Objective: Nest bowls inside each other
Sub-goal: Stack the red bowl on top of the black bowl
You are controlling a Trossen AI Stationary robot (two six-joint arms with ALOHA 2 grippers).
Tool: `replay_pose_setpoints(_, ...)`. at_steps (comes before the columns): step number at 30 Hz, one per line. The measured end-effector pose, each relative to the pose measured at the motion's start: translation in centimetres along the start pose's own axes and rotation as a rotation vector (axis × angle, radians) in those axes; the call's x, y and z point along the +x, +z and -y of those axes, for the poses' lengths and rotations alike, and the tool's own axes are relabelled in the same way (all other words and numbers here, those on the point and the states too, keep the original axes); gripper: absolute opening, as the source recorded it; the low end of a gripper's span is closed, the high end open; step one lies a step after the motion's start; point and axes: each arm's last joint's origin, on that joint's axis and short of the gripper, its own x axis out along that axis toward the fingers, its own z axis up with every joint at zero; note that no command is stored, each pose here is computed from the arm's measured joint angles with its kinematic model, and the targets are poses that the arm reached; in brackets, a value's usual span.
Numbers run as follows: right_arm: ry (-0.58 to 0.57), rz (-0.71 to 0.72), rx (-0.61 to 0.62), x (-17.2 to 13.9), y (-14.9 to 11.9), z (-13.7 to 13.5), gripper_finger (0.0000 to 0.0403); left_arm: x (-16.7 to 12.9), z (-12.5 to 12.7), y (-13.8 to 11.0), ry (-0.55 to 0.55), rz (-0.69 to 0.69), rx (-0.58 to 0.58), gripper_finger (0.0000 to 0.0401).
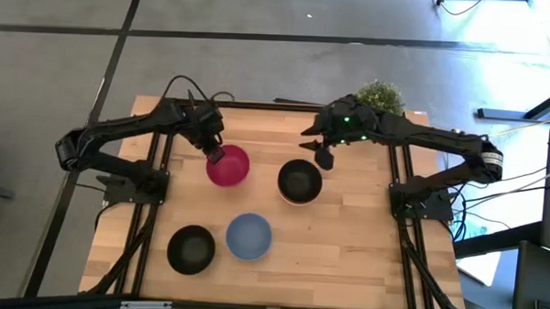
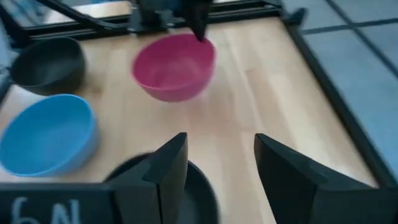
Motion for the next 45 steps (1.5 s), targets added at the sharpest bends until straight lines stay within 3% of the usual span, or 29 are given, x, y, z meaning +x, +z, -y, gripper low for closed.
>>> replay_pose_setpoints(12,-0.221,-0.073,0.027,-6.1,-1.6,0.4,0.0186,-5.1,2.1,4.3,-0.227,0.167,0.054,0.0)
replay_pose_setpoints(21,-0.236,-0.094,0.055,-7.0,-4.1,0.5,0.0186,-3.5,6.7,9.3,-0.308,0.124,0.186,0.0)
replay_pose_setpoints(28,-0.24,-0.115,0.088,-7.3,-6.5,0.3,0.0186,-4.2,9.5,13.1,-0.315,0.138,0.259,0.0)
replay_pose_setpoints(31,-0.241,-0.111,0.099,-7.6,-7.3,0.1,0.0186,-4.1,10.5,14.0,-0.284,0.119,0.276,0.0)
replay_pose_setpoints(39,-0.244,-0.067,0.095,-8.6,-8.2,-0.2,0.0186,-1.4,14.1,15.5,-0.324,0.064,0.345,0.0)
replay_pose_setpoints(45,-0.244,-0.053,0.092,-9.3,-8.7,-0.3,0.0186,0.2,15.3,15.9,-0.32,0.023,0.36,0.0)
